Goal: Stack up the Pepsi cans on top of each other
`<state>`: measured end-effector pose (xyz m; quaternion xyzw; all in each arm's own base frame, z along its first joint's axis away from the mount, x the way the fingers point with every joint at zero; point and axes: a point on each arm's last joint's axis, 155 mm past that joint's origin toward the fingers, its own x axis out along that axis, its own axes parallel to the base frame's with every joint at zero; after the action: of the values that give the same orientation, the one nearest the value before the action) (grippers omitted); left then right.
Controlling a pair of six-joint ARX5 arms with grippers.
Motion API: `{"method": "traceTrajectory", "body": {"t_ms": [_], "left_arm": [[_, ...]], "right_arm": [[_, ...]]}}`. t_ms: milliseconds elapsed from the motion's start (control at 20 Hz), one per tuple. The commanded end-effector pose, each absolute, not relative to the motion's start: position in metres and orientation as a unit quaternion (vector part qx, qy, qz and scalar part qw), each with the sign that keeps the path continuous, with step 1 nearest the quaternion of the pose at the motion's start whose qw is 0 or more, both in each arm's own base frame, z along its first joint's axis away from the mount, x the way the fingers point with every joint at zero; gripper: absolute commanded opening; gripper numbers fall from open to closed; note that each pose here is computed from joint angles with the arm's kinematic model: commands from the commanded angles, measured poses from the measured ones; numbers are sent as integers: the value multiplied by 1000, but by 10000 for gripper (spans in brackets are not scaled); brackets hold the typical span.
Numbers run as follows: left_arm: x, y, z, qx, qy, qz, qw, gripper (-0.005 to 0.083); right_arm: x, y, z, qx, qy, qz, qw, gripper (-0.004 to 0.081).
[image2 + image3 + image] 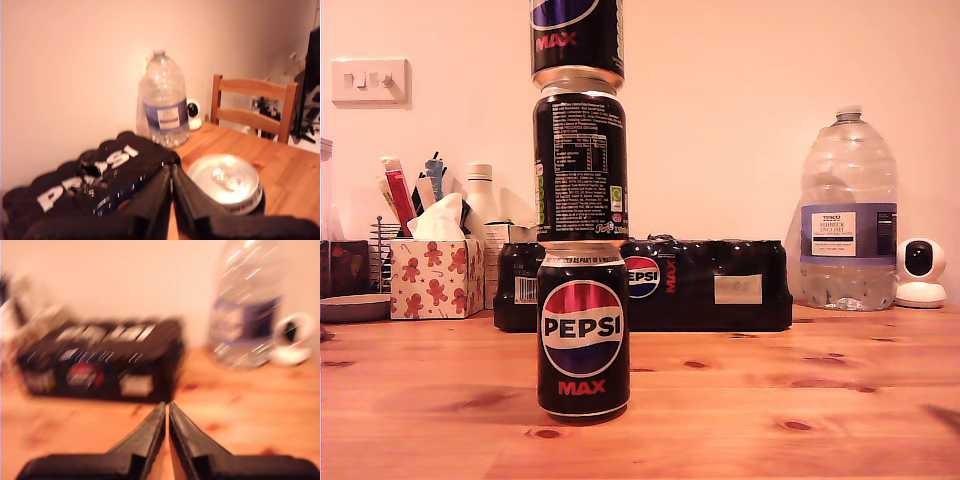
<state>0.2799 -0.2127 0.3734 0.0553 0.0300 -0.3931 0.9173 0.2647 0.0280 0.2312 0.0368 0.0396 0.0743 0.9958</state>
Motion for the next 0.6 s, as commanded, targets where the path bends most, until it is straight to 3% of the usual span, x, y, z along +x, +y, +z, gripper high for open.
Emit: {"method": "traceTrajectory", "body": {"t_ms": [0, 250, 550], "left_arm": [[277, -205, 372, 55, 27, -385, 921, -8], [280, -185, 349, 52, 42, -359, 931, -8], [272, -159, 306, 25, 39, -316, 948, -8]], "right_arm": [[263, 22, 201, 46, 61, 62, 995, -13], [253, 19, 181, 48, 34, 56, 997, -13], [245, 13, 194, 42, -7, 42, 998, -13]]}}
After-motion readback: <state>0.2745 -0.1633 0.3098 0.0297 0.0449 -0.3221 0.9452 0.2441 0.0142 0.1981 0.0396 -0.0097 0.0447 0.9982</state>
